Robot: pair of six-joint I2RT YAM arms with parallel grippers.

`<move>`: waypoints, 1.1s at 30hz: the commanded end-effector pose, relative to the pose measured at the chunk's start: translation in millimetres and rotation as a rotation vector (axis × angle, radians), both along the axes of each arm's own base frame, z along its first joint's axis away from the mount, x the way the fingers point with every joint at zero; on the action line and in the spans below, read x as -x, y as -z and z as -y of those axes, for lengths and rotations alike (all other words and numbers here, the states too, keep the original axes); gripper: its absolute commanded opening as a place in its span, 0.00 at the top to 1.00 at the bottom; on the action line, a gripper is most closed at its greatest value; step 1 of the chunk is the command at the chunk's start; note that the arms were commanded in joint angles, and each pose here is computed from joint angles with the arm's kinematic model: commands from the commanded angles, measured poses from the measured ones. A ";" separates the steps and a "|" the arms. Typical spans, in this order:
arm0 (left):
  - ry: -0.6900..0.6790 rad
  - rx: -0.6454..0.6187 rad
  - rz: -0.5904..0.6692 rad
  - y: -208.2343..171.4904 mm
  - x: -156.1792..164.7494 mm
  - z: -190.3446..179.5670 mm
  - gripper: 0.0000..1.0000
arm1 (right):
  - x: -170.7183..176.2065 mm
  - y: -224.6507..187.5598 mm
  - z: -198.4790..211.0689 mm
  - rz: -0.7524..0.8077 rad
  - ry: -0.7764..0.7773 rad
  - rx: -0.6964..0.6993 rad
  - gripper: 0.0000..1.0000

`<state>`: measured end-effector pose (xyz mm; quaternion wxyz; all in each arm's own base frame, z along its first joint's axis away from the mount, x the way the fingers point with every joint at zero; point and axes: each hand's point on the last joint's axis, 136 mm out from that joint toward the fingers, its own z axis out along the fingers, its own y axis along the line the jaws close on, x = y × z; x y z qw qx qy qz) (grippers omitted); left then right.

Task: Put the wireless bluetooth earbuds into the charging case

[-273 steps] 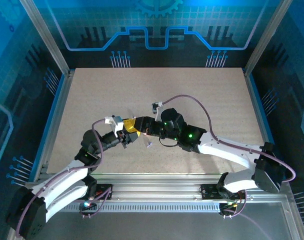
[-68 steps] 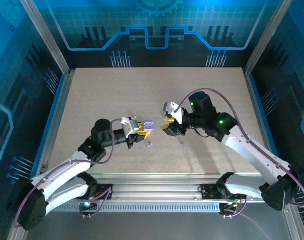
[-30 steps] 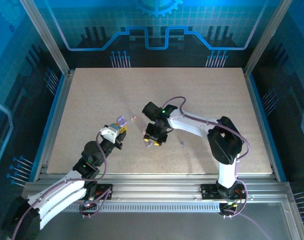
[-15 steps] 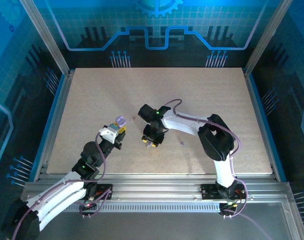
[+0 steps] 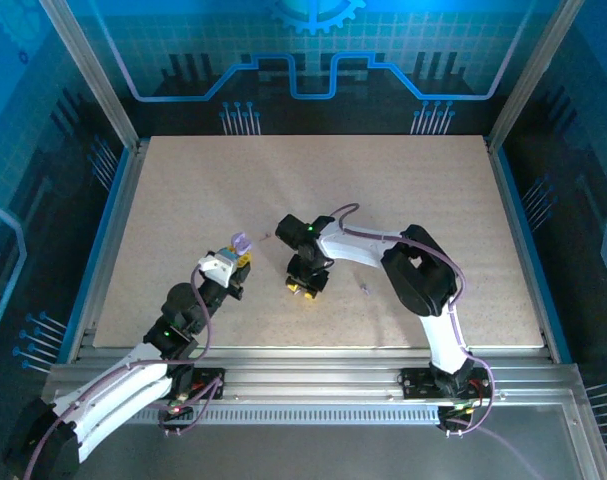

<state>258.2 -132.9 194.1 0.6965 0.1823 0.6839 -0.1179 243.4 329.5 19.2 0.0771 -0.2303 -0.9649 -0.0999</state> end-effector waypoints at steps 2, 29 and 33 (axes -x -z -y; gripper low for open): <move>-0.008 0.013 0.010 -3.1 0.2 -1.6 0.89 | -8.1 2.0 2.2 0.001 0.006 0.013 0.67; 0.024 0.002 -0.007 -1.9 -2.1 6.2 0.89 | -15.0 8.1 13.2 0.019 -0.056 0.055 0.78; 0.042 0.002 -0.012 -1.6 -1.5 9.4 0.89 | -18.1 4.0 15.5 0.049 -0.080 0.060 0.81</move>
